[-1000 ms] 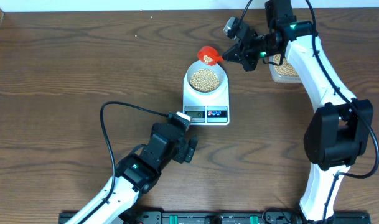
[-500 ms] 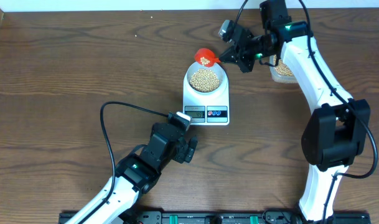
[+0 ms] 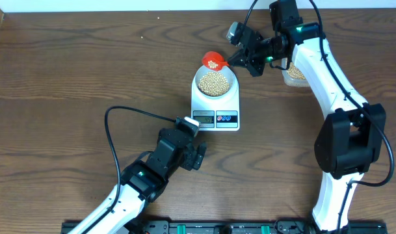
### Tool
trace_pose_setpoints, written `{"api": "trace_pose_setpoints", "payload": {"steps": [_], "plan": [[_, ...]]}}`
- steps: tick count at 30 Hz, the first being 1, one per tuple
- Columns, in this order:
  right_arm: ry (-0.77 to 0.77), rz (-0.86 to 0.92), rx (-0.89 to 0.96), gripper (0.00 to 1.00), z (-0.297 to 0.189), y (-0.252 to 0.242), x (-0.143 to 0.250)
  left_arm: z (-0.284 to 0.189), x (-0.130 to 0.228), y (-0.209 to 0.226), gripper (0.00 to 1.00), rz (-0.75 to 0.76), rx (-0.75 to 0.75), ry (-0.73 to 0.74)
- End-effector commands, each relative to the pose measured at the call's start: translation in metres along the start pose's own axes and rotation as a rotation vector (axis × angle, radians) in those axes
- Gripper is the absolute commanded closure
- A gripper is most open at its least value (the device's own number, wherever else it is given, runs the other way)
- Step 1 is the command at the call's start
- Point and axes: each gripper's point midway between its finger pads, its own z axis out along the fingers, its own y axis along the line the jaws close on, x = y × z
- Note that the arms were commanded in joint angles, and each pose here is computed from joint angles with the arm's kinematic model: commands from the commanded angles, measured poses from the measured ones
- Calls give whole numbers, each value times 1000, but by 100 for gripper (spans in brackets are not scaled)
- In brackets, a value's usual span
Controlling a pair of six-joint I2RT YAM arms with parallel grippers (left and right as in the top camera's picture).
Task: Scoop item into bowl and weigh 50g on scale
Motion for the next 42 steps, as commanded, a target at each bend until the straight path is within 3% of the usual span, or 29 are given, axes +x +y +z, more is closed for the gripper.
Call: {"api": "trace_pose_setpoints", "payload": {"steps": [1,20,26,35,42], "plan": [[-47,0,-51,99,-1,11,-9,-4,-11,2,12,15,-15,-28],[-67,57,-74,99,-2,15,-12,-4,-11,2,12,15,-16,-28],[-143,93,-124,99,-11,17,-22,-4,-11,2,11,15,-16,-28],[-316,284,-145,99,-56,-12,-35,-4,-11,2,12,15,-16,-28],[-387,410,-36,99,-109,-50,-26,-4,-11,2,12,15,-16,-28]]}}
